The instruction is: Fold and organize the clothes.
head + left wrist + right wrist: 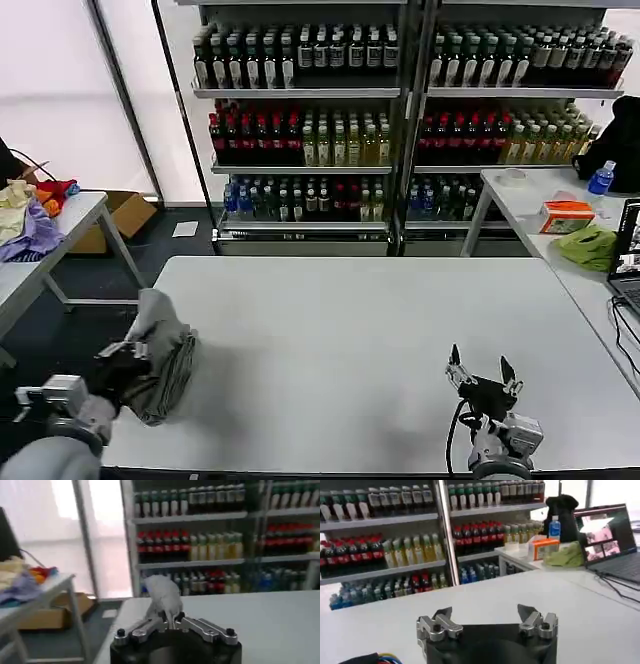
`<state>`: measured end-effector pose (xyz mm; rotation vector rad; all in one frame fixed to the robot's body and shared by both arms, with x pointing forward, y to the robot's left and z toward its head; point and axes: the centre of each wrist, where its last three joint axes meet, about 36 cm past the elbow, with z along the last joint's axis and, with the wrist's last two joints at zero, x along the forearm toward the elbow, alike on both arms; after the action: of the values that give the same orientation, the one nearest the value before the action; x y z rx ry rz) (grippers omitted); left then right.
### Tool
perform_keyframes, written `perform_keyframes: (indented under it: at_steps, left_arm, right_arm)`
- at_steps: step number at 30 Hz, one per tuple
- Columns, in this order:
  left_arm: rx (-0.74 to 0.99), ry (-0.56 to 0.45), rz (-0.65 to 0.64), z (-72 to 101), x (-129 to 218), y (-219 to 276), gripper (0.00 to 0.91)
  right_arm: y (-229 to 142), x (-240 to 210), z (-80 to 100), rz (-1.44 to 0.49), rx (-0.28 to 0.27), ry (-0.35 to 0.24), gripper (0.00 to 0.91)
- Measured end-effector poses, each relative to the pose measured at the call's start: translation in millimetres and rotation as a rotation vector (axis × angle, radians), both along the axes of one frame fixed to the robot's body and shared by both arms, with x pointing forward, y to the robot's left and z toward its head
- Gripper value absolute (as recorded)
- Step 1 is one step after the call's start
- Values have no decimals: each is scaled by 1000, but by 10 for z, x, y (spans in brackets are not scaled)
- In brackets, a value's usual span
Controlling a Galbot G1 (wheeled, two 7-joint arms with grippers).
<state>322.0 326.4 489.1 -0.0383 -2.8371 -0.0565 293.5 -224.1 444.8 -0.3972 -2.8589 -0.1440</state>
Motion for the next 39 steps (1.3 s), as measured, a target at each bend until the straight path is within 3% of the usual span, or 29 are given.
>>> perform_keyframes:
  at_steps: [7,15,16,17,18,28,33,39]
  left_arm:
    - [-155,34,-163,-98,-73,-883,10]
    - [-277,93,-265,-345,18,-1707,10]
    - [-282,99,-272,-378,38,-1778,171]
    - [-287,108,-280,-412,55,-1849,574]
    - [-291,114,-287,-436,64,-1909,907]
    - [-430,101,-406,-429,83,-2327,907]
    - [-484,79,-435,-319,77,-2342,907]
    - [-449,78,-410,-304,131,-2228,907]
  right_arm:
    - [42,-58,-37,-16,-16,15,907]
    - [71,-125,-124,-20,-41,37,907]
    - [66,-131,-128,-20,-43,39,907]
    - [65,-136,-133,-19,-45,40,907]
    - [66,-136,-140,-18,-46,41,907]
    - [106,-82,-253,8,-45,76,907]
    - [132,-2,-303,29,-31,133,907]
    - [175,92,-252,75,27,163,907]
